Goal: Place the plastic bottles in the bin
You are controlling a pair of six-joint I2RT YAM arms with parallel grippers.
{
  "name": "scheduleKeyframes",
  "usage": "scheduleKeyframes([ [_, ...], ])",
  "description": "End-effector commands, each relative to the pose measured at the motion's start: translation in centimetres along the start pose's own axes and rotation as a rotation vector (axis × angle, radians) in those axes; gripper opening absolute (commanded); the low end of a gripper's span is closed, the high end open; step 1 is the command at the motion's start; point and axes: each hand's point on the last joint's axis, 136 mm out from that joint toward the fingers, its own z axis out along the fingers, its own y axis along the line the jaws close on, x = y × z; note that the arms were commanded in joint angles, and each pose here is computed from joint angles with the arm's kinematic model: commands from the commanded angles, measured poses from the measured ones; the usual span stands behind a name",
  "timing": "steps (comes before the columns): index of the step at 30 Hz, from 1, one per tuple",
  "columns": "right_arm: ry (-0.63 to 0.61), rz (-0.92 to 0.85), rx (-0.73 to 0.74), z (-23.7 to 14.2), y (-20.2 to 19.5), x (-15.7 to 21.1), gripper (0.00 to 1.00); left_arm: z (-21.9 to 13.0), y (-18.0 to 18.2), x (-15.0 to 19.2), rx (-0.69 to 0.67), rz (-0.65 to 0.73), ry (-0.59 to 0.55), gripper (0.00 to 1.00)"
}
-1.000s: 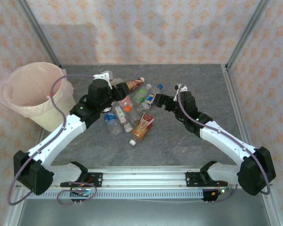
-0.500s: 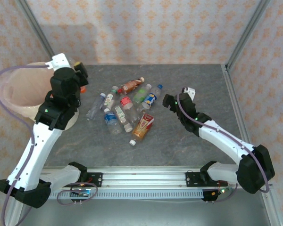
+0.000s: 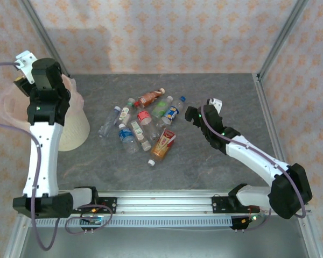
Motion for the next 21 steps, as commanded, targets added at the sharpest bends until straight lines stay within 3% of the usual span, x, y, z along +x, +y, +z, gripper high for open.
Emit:
scheduleKeyframes([
  [1,-0.009,0.009,0.004,-0.2,0.3,-0.7,0.99,2.0,1.9,1.1,-0.096,0.018,0.061,0.50],
  [6,-0.009,0.004,0.006,-0.3,0.4,-0.9,0.99,5.6,4.1,4.6,-0.219,0.028,0.175,0.52],
  [9,-0.012,0.001,0.009,-0.4,0.3,-1.0,0.99,7.0,4.7,6.2,-0.256,0.025,0.231,0.58],
  [15,-0.006,0.005,0.015,-0.3,0.2,-0.9,0.99,7.7,6.5,6.6,-0.390,0.044,0.269,0.87],
  [21,-0.010,0.020,0.005,-0.1,0.3,-0.7,0.99,7.2,6.6,5.9,-0.379,0.032,0.281,1.00],
])
